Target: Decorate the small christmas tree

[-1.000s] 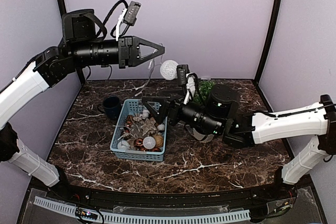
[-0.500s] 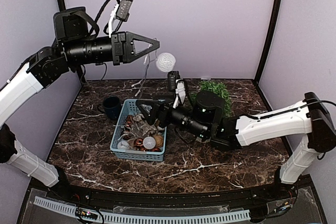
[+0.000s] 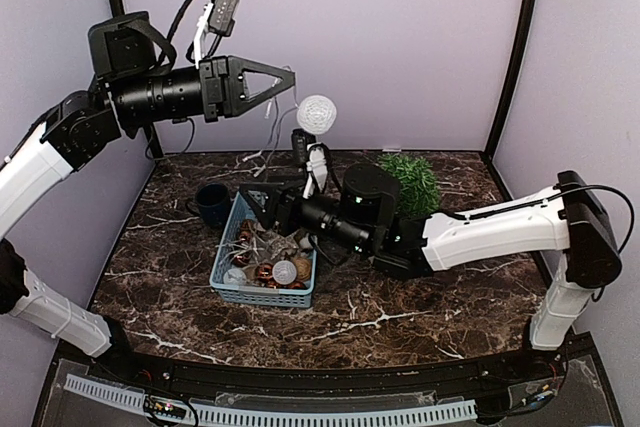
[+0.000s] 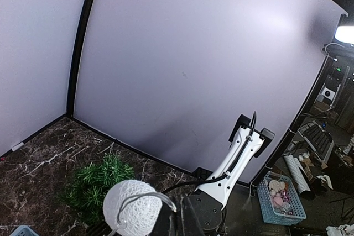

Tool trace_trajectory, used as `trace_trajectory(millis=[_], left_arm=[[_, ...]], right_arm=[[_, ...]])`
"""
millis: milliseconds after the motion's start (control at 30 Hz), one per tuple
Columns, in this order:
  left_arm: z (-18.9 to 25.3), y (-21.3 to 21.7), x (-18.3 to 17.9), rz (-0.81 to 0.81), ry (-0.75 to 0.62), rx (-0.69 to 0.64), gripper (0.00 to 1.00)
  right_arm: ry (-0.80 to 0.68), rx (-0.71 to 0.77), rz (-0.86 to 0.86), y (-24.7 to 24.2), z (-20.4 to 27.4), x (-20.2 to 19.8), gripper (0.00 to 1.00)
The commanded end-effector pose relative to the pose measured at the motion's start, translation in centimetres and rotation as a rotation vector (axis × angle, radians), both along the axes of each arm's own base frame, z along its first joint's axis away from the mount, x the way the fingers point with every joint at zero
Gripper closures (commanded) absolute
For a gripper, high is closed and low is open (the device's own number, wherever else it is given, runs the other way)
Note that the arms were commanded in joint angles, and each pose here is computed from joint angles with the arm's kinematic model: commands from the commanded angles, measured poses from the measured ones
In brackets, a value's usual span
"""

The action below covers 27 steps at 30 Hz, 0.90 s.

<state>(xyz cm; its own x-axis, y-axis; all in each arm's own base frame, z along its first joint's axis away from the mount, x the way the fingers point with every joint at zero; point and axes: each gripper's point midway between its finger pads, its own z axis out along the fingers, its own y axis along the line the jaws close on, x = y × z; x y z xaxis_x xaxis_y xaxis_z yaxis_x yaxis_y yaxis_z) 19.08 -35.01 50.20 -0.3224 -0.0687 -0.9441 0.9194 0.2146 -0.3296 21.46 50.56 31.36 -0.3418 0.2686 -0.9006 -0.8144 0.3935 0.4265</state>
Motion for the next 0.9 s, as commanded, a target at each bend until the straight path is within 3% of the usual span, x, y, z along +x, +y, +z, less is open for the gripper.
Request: trace_trajectory(millis=[0, 200, 233, 367, 433, 467, 500, 533, 600, 667, 867], left_arm=[[1.2, 0.3, -0.9, -0.03, -0.011, -0.045, 1.0], [0.4, 0.8, -0.5, 0.001, 0.005, -0.037, 1.0], [0.3, 1.0, -0.3, 0.016, 0.007, -0.036, 1.0], [-2.0, 1.5, 0.6, 0.067, 0.046, 0.004, 0.95], [-3.8, 1.5, 0.8, 0.076, 0.063, 0.033, 0.79], [-4.1, 1.6, 0.8, 0.077, 0.06, 0.039, 0.58], [-4.6, 1.8, 0.6, 0.076, 0.06, 0.044, 0.5], [-4.9, 2.0, 0.6, 0.081, 0.058, 0.048, 0.34], [-5.1, 3.0, 0.1, 0.096, 0.049, 0.039, 0.16], [-5.9, 3.8, 0.0, 0.123, 0.049, 0.038, 0.06], [-11.5, 6.5, 1.4, 0.291, 0.087, 0.115, 0.01]], right_arm=[[-0.051, 0.035, 0.043, 1.1, 2.8, -0.4, 0.48], [-0.062, 0.045, 0.026, 0.1, 5.0, -0.4, 0.98], [-0.064, 0.049, 0.008, -0.4, 5.6, -0.3, 1.0], [-0.086, 0.067, -0.065, -3.1, 8.7, -0.1, 1.0], [-0.108, 0.072, -0.102, -4.5, 10.5, 0.0, 1.0], [-0.117, 0.071, -0.119, -5.2, 11.2, 0.1, 1.0], [-0.128, 0.079, -0.138, -6.0, 12.4, 0.0, 1.0], [-0.138, 0.076, -0.152, -6.5, 13.2, 0.0, 1.0], [-0.163, 0.054, -0.173, -7.4, 14.4, 0.0, 1.0], [-0.176, 0.042, -0.208, -8.4, 15.6, 0.2, 1.0], [-0.2, 0.029, -0.298, -11.5, 19.1, 0.4, 1.0]])
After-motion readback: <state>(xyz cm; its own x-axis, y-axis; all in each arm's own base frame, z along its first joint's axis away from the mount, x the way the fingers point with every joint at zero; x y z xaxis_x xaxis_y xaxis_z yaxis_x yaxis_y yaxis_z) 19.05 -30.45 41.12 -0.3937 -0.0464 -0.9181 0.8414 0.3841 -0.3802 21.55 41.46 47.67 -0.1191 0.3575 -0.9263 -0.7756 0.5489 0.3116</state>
